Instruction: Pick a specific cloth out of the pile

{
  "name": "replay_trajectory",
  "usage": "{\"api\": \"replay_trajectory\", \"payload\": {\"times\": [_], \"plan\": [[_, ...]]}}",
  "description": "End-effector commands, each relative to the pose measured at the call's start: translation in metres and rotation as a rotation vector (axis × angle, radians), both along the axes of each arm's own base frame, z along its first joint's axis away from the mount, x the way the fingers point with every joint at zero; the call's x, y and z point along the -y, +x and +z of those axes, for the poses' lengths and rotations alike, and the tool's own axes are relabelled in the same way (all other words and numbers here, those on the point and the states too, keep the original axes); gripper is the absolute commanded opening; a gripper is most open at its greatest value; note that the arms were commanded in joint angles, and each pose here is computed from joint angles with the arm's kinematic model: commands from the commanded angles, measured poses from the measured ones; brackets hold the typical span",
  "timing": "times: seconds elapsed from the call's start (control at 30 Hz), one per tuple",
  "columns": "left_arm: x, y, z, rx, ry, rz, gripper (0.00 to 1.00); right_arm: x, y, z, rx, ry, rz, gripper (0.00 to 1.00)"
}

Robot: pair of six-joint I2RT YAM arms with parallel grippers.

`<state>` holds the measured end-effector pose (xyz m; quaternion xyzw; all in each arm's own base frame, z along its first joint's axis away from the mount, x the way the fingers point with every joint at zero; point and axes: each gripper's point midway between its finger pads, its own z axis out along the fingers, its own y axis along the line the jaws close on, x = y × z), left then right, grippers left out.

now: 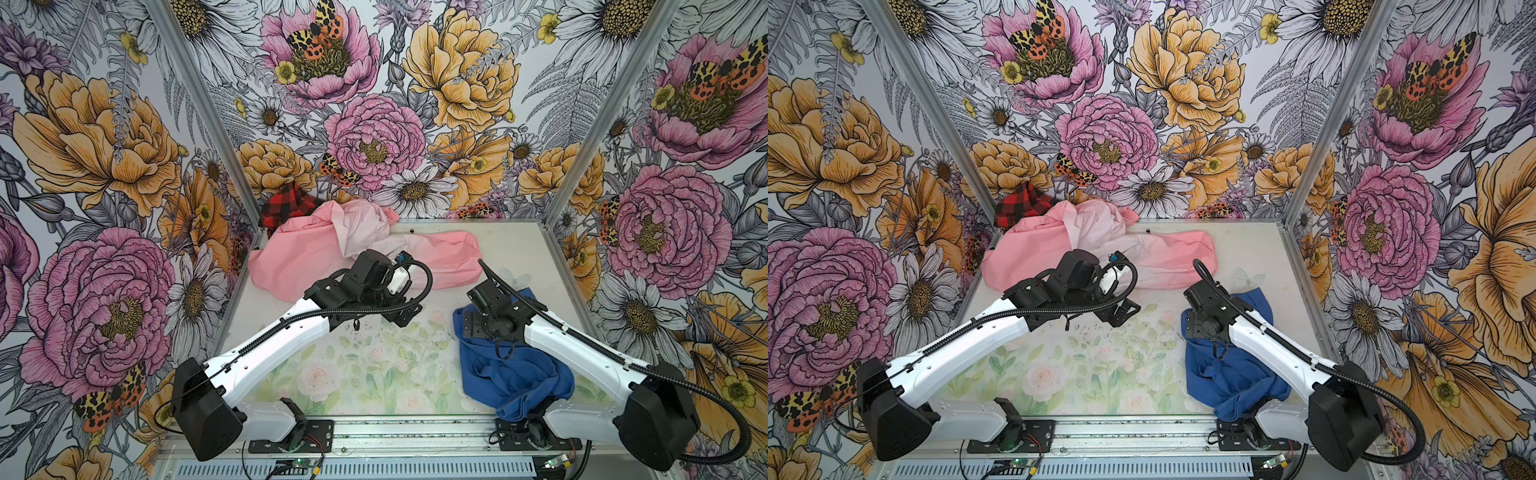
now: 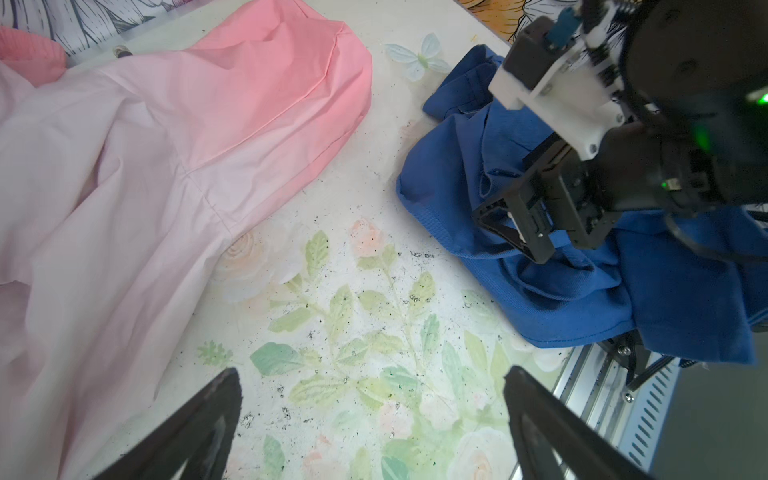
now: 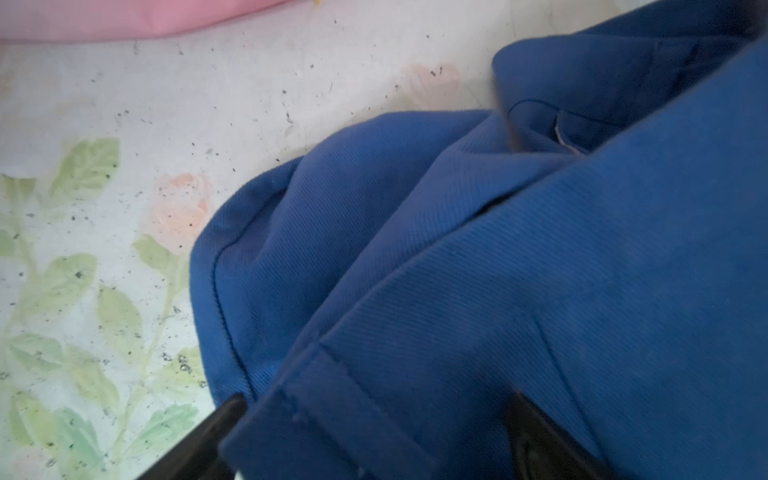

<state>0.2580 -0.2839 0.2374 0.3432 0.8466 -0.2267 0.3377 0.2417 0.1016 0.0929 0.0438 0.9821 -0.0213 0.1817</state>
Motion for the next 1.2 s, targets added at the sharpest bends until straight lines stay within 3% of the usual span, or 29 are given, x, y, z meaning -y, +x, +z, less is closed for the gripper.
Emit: {"api": "replay_trajectory", "payload": {"times": [0.0,0.1,0.23,0.37,0.4,0.43,0.57,0.67,0.9,1.17], "plan": [[0.007,0.000,0.019,0.029,-0.082,-0.019,0.99,0.004,0.005,-0.003,0.000,-0.021,-0.039,0.95],[0.009,0.000,0.019,0.031,-0.092,-0.029,0.99,0.009,0.010,-0.010,-0.013,-0.071,-0.050,0.89],[0.010,0.004,0.019,0.034,-0.099,-0.030,0.99,0.006,0.017,-0.024,-0.049,-0.100,-0.030,0.72],[0.012,0.005,0.024,0.042,-0.108,-0.032,0.99,0.009,0.024,-0.021,-0.040,-0.105,-0.038,0.16],[0.012,0.005,0.027,0.047,-0.111,-0.034,0.99,0.010,0.026,-0.017,-0.027,-0.092,-0.041,0.04],[0.012,0.005,0.028,0.051,-0.114,-0.034,0.99,0.011,0.028,-0.011,-0.013,-0.081,-0.044,0.00],[0.010,0.005,0.028,0.058,-0.111,-0.030,0.99,0.026,0.037,0.023,0.065,0.001,-0.091,0.00],[0.011,0.004,0.031,0.055,-0.122,-0.035,0.99,0.061,0.052,0.074,0.182,0.011,-0.193,0.00],[0.018,0.002,0.040,0.059,-0.154,-0.058,0.99,0.149,0.097,0.249,0.547,-0.049,-0.360,0.00],[0.021,0.006,0.063,0.114,-0.174,-0.071,0.99,0.204,0.095,0.449,0.945,-0.172,-0.419,0.00]]}}
